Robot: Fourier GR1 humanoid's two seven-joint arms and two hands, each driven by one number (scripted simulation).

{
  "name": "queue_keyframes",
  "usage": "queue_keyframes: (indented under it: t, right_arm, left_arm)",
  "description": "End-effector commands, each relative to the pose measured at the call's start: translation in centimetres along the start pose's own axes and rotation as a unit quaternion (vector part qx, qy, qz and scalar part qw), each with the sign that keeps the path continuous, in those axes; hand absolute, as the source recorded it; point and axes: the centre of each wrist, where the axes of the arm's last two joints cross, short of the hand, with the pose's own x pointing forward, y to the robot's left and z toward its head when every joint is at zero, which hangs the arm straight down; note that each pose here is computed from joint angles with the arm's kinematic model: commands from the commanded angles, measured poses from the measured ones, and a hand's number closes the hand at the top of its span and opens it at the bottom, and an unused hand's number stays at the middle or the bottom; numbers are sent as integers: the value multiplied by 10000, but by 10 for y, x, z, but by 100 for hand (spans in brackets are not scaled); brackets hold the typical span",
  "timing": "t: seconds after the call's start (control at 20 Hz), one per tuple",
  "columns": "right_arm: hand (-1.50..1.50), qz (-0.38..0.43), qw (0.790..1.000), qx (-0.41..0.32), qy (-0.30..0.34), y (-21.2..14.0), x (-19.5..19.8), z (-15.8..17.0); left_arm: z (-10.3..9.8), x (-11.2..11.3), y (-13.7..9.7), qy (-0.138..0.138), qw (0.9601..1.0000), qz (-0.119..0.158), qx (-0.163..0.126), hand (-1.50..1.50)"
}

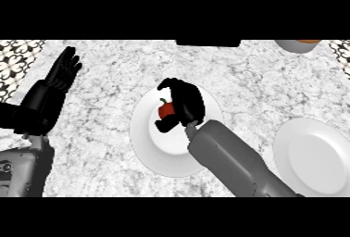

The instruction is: Pick the bell pepper from the plate and place it in the plate

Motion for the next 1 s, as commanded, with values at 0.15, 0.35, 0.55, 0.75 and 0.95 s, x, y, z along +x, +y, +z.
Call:
queue_keyframes:
  t: [0.15,0.35,0.55,0.75,0.95]
  right_arm:
    - [-150,-948,9952,-128,-215,12,-13,-6]
    - [-150,-1536,9848,-715,-384,-2,-1,-17]
    - [-150,-2375,9664,-862,-465,0,-6,-5]
    - [-150,-2773,9542,-1063,-355,-21,-3,-22]
    - [-150,-3001,9466,-1154,-225,-52,-58,-18]
  left_arm:
    - [-8,6,-6,-86,9999,8,-75,0]
    - [-10,9,0,-125,9998,-49,-136,0]
    - [0,9,17,-61,10000,-18,-39,0]
    - [1,-3,3,9,9999,44,144,0]
    - [1,12,12,7,9997,-45,230,0]
